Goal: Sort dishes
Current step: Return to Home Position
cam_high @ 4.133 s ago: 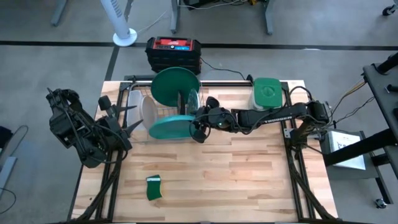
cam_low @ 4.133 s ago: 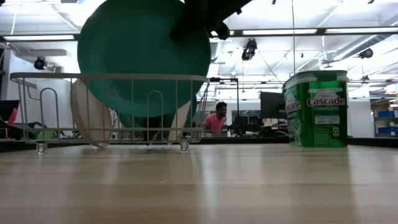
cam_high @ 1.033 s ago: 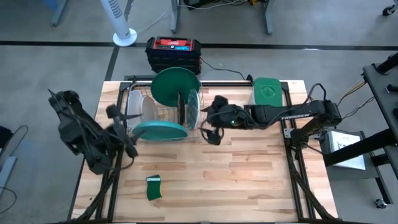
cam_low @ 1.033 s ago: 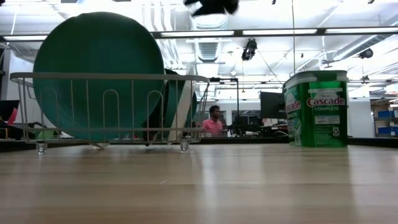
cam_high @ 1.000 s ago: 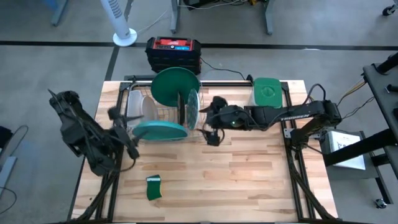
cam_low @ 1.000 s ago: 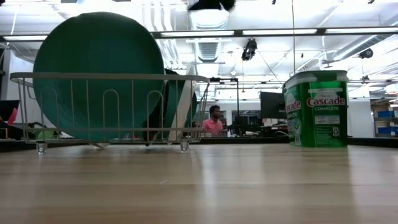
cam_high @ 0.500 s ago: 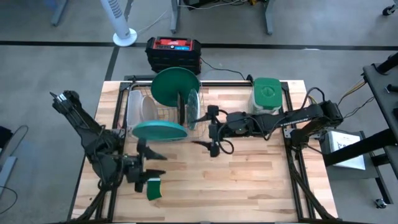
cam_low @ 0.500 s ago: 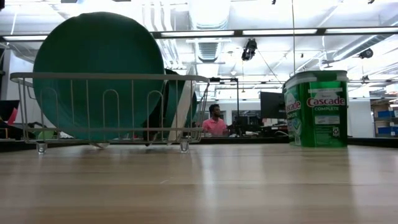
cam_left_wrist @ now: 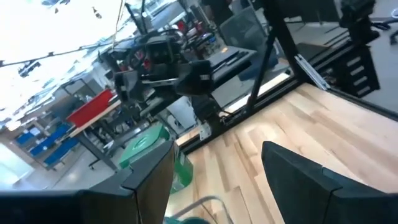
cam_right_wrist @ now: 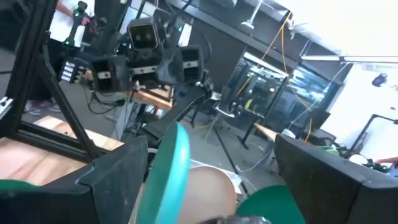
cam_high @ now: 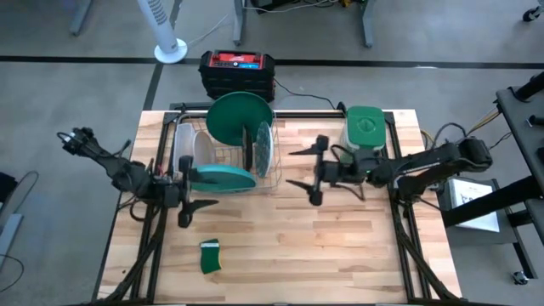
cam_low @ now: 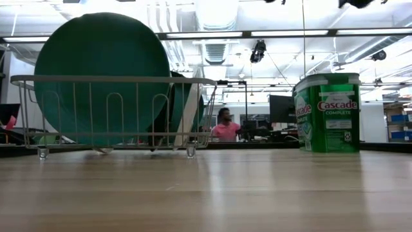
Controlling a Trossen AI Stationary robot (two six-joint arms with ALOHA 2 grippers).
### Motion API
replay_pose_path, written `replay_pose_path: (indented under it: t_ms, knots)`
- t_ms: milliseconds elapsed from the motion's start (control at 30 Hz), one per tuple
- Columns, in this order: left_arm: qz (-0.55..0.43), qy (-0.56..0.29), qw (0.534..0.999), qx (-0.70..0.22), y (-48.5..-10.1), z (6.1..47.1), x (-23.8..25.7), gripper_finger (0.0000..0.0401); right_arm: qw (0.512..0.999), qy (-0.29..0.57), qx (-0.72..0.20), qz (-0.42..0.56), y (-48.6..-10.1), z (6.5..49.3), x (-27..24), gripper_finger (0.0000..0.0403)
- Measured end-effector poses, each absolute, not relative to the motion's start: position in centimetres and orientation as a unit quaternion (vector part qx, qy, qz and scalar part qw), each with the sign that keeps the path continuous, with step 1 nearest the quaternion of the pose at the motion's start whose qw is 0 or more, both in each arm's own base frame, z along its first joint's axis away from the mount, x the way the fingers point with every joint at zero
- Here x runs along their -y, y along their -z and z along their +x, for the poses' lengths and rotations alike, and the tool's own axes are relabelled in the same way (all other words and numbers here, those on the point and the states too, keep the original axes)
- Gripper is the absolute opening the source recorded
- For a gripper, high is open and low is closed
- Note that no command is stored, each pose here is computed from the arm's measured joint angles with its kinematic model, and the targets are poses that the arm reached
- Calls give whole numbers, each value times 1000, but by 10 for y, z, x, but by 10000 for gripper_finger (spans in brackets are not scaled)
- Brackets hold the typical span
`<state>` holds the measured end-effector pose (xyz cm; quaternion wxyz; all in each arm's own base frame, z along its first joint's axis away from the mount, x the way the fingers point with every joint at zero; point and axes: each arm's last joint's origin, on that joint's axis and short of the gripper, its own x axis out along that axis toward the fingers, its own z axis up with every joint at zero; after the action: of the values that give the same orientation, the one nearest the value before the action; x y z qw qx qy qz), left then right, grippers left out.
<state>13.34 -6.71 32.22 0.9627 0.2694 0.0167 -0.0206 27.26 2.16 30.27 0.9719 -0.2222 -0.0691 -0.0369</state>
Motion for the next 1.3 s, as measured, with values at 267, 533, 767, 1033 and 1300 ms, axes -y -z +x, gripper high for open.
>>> replay_pose_path:
  t_ms: [267, 533, 767, 1033, 1300]
  knots:
    - [259, -1, 966, 7, -324, 97, 42, 231, 970, 65, 94, -214, -293, 218, -6, 340]
    - [218, -65, 974, 1, -316, 68, 21, 231, 974, 103, 79, -185, -268, 178, -2, 340]
    - [189, -195, 962, -1, -314, 51, 4, 230, 976, 119, 89, -157, -250, 155, 0, 340]
    - [100, -462, 880, -47, -311, 34, -13, 75, 975, 164, 62, -133, -221, 140, 3, 340]
    - [78, -476, 875, -41, -298, 32, -14, 5, 976, 162, 67, -129, -201, 135, 4, 340]
